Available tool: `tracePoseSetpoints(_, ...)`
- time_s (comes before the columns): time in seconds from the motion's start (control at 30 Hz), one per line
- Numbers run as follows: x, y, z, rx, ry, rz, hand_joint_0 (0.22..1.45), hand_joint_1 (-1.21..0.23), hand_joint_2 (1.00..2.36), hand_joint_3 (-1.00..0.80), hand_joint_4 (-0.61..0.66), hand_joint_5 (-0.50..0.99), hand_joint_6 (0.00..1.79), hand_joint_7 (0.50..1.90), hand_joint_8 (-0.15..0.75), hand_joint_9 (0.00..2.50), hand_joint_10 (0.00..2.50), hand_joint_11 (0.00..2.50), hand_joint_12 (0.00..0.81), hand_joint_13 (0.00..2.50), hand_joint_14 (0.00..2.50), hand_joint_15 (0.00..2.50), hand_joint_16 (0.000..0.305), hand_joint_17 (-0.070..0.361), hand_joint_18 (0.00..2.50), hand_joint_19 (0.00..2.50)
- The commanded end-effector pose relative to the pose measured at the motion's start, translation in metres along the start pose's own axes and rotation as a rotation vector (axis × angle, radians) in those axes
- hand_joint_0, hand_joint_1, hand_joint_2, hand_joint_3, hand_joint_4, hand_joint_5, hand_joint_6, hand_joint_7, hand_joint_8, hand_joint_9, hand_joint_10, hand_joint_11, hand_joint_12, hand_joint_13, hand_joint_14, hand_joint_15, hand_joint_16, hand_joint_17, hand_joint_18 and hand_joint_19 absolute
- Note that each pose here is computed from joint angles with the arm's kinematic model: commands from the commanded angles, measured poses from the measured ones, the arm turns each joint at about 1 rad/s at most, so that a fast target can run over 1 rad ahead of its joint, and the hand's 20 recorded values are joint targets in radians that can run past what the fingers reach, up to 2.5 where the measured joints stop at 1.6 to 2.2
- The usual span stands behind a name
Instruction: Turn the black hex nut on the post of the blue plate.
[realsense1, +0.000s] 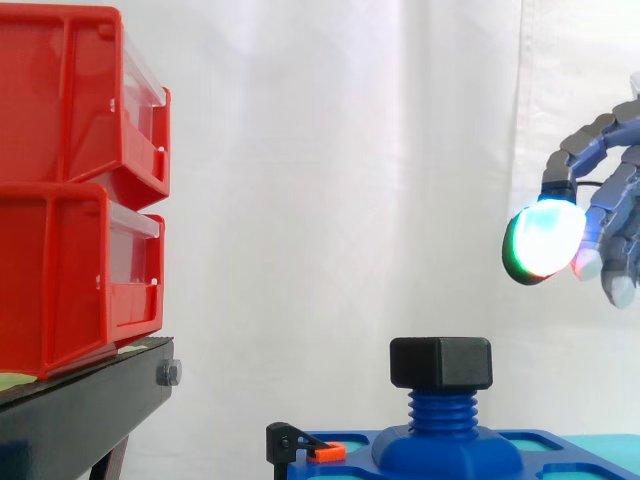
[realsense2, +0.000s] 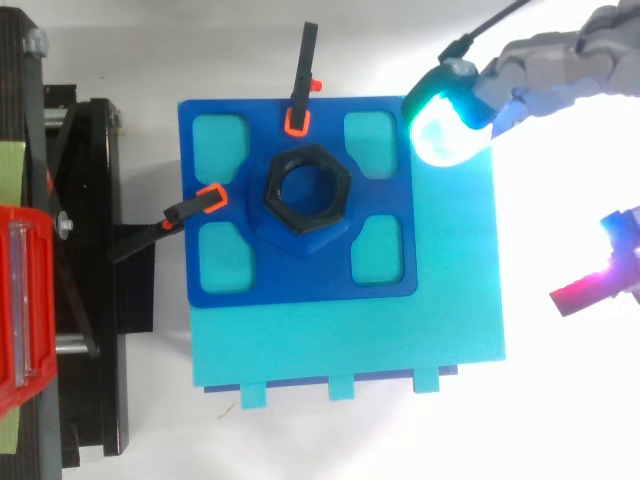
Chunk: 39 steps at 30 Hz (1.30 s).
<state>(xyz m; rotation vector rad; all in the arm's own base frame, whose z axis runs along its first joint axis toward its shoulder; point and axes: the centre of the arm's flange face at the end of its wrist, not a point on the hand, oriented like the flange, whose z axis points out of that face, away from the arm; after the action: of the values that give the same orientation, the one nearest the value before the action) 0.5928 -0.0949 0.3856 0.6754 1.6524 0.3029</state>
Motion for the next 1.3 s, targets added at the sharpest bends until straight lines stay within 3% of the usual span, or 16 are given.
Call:
tracePoseSetpoints(0.0, -0.001, 0.002, 0.004, -0.011, -0.015, -0.053, 0.50, -0.94, 1.00, -0.50, 0.08, -0.23, 0.50, 0.75, 0.131, 0.61, 0.01, 0.32, 0.282, 0.74, 0.02, 0.42, 0.041, 0.091, 0.63, 0.60)
tracePoseSetpoints(0.13, -0.003, 0.006, 0.010, -0.035, -0.066, -0.112, 0.48, -0.93, 1.00, -0.50, 0.07, -0.23, 0.50, 0.73, 0.133, 0.56, 0.01, 0.27, 0.287, 0.67, 0.01, 0.38, 0.041, 0.093, 0.56, 0.54)
tracePoseSetpoints(0.23, 0.001, 0.009, 0.023, -0.044, -0.080, -0.124, 0.46, -0.90, 1.00, -0.50, 0.07, -0.23, 0.50, 0.73, 0.140, 0.54, 0.01, 0.25, 0.289, 0.61, 0.01, 0.34, 0.041, 0.092, 0.49, 0.48)
tracePoseSetpoints(0.27, 0.001, 0.012, 0.033, -0.047, -0.085, -0.125, 0.46, -0.89, 1.00, -0.50, 0.07, -0.23, 0.50, 0.73, 0.138, 0.53, 0.01, 0.25, 0.292, 0.59, 0.01, 0.33, 0.042, 0.093, 0.47, 0.47)
tracePoseSetpoints(0.33, 0.001, 0.014, 0.045, -0.049, -0.077, -0.125, 0.45, -0.88, 1.00, -0.50, 0.07, -0.23, 0.50, 0.72, 0.139, 0.51, 0.01, 0.22, 0.293, 0.56, 0.01, 0.31, 0.041, 0.093, 0.44, 0.44)
tracePoseSetpoints(0.37, 0.000, 0.019, 0.057, -0.058, -0.057, -0.129, 0.45, -0.86, 1.00, -0.50, 0.07, -0.23, 0.50, 0.72, 0.138, 0.50, 0.01, 0.22, 0.298, 0.55, 0.01, 0.31, 0.042, 0.095, 0.42, 0.43)
tracePoseSetpoints(0.43, -0.002, 0.025, 0.065, -0.065, -0.031, -0.138, 0.44, -0.84, 1.00, -0.50, 0.08, -0.23, 0.50, 0.72, 0.142, 0.48, 0.01, 0.21, 0.301, 0.52, 0.01, 0.29, 0.043, 0.096, 0.38, 0.42)
tracePoseSetpoints(0.53, -0.005, 0.034, 0.074, -0.076, -0.033, -0.142, 0.43, -0.79, 1.00, -0.50, 0.08, -0.23, 0.50, 0.71, 0.146, 0.46, 0.01, 0.19, 0.305, 0.49, 0.01, 0.28, 0.044, 0.099, 0.35, 0.40)
tracePoseSetpoints(0.63, 0.000, 0.034, 0.084, -0.077, -0.022, -0.151, 0.42, -0.74, 1.00, -0.50, 0.08, -0.23, 0.50, 0.72, 0.145, 0.43, 0.01, 0.17, 0.315, 0.46, 0.01, 0.27, 0.046, 0.103, 0.30, 0.40)
tracePoseSetpoints(0.67, 0.006, 0.034, 0.090, -0.083, -0.004, -0.155, 0.42, -0.73, 1.00, -0.50, 0.09, -0.23, 0.50, 0.71, 0.145, 0.42, 0.01, 0.15, 0.317, 0.44, 0.01, 0.25, 0.047, 0.105, 0.28, 0.39)
tracePoseSetpoints(0.8, 0.010, 0.040, 0.091, -0.115, 0.014, -0.157, 0.41, -0.69, 1.00, -0.50, 0.09, -0.23, 0.50, 0.70, 0.145, 0.38, 0.00, 0.10, 0.321, 0.41, 0.01, 0.23, 0.047, 0.107, 0.24, 0.38)
tracePoseSetpoints(1.0, 0.014, 0.045, 0.091, -0.123, 0.018, -0.168, 0.40, -0.61, 1.00, -0.50, 0.09, -0.23, 0.50, 0.68, 0.155, 0.35, 0.00, 0.08, 0.326, 0.38, 0.01, 0.24, 0.049, 0.110, 0.21, 0.37)
tracePoseSetpoints(1.07, 0.027, 0.041, 0.099, -0.118, 0.038, -0.170, 0.40, -0.58, 1.00, -0.50, 0.09, -0.23, 0.50, 0.67, 0.152, 0.35, 0.00, 0.07, 0.326, 0.37, 0.01, 0.23, 0.049, 0.111, 0.20, 0.37)
tracePoseSetpoints(1.27, 0.028, 0.043, 0.101, -0.131, 0.029, -0.166, 0.41, -0.50, 1.00, -0.50, 0.10, -0.22, 0.50, 0.67, 0.150, 0.34, 0.00, 0.07, 0.325, 0.36, 0.01, 0.23, 0.049, 0.111, 0.18, 0.38)
